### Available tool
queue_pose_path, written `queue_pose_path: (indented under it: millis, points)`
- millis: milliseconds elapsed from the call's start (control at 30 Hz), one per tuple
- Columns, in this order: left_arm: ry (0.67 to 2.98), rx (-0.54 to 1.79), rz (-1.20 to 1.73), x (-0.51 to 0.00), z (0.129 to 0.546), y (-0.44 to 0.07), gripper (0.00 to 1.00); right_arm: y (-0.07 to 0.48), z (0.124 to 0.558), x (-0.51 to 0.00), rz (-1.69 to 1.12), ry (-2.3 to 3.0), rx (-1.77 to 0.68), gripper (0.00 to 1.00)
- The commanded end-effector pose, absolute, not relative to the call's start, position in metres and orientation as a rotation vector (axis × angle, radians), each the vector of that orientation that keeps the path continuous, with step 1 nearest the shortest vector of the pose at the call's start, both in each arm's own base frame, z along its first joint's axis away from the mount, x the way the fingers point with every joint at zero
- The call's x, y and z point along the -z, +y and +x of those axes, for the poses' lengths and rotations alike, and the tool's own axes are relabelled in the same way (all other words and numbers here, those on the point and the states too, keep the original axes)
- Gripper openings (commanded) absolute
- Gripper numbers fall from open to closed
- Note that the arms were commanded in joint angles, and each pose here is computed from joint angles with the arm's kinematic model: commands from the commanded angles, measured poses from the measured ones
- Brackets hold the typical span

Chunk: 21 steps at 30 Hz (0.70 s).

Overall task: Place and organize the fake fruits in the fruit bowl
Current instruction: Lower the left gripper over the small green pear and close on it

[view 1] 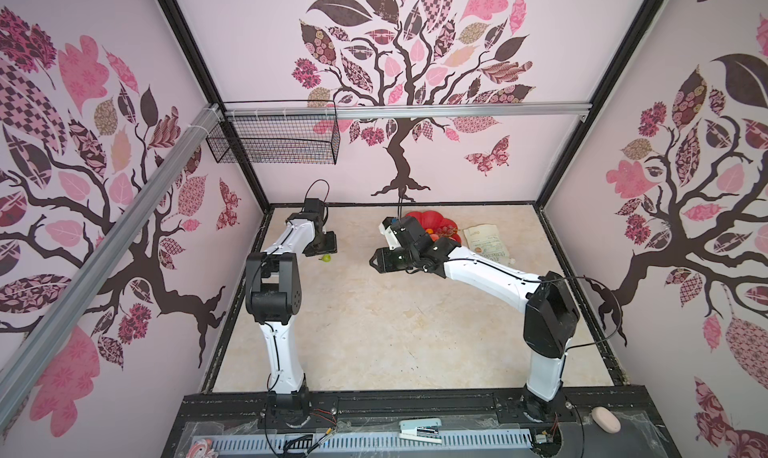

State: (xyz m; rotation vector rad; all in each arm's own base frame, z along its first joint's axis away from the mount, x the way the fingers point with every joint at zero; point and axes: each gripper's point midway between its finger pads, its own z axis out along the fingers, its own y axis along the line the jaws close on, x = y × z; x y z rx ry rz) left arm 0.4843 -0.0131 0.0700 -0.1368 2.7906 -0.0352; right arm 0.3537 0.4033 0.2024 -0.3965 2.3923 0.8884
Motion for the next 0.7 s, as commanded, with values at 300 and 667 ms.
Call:
queue_pose_path:
  millis: [300, 667]
  points:
    - [2.83, 0.09, -0.004, -0.056, 0.505, -0.023, 0.6, 0.389, 0.345, -0.218, -0.397, 2.376, -0.883, 0.45]
    - [2.875, 0.112, 0.002, -0.039, 0.505, -0.025, 0.61, 0.387, 0.344, -0.215, -0.386, 2.387, -0.877, 0.46]
